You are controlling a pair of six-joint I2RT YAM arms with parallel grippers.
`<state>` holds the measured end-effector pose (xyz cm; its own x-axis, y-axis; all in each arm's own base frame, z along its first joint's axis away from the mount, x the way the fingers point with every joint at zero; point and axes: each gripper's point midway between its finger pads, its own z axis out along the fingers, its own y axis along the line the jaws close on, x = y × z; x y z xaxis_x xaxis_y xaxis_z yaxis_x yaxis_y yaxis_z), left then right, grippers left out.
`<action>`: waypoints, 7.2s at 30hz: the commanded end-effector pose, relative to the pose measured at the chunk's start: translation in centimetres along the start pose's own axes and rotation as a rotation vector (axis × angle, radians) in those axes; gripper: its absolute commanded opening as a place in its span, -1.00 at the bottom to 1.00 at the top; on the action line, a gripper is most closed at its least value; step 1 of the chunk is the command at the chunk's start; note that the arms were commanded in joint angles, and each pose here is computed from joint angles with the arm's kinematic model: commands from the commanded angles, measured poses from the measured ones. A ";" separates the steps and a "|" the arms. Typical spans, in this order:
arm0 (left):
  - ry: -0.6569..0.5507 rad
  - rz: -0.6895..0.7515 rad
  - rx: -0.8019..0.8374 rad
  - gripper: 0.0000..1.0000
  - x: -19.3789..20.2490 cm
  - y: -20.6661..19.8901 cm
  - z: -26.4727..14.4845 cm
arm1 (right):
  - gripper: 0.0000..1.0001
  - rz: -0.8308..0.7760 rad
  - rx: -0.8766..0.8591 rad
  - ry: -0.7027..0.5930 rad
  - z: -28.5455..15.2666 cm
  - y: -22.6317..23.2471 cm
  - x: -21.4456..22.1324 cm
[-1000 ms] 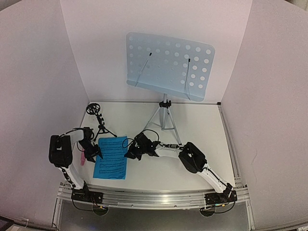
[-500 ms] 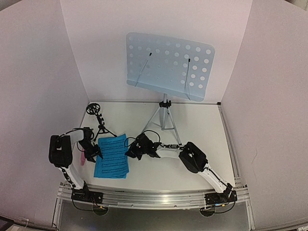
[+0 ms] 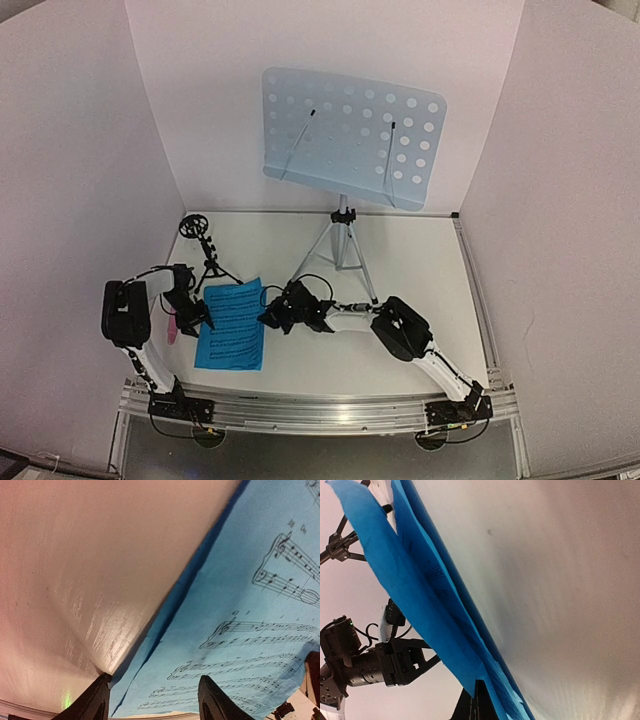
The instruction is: Pack up the instrument practice props
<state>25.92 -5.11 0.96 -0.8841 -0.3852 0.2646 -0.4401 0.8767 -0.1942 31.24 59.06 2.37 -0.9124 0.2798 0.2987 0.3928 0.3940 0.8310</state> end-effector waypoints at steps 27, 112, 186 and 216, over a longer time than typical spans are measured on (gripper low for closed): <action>-0.151 0.058 0.063 0.44 -2.3 -2.1 -3.6 | -1.00 0.123 -0.043 -0.114 -1.6 2.6 1.0; -0.182 -0.088 0.056 0.45 3.0 1.4 0.5 | 0.35 -0.522 0.553 0.167 -1.8 -5.8 10.2; -1.168 1.219 0.866 0.51 9.8 -27.6 -32.2 | 0.84 -0.819 0.468 -0.082 -28.5 4.2 6.0; -1.719 1.101 1.232 0.61 8.2 -48.3 -27.6 | 0.89 -0.681 0.257 -0.370 -39.6 3.0 -5.8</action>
<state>43.73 -42.74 35.59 0.1264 -0.3404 -0.9317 0.8251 0.5575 -0.0918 32.76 23.85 20.95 -0.8879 0.1744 -0.4258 -0.1345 0.7866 0.6027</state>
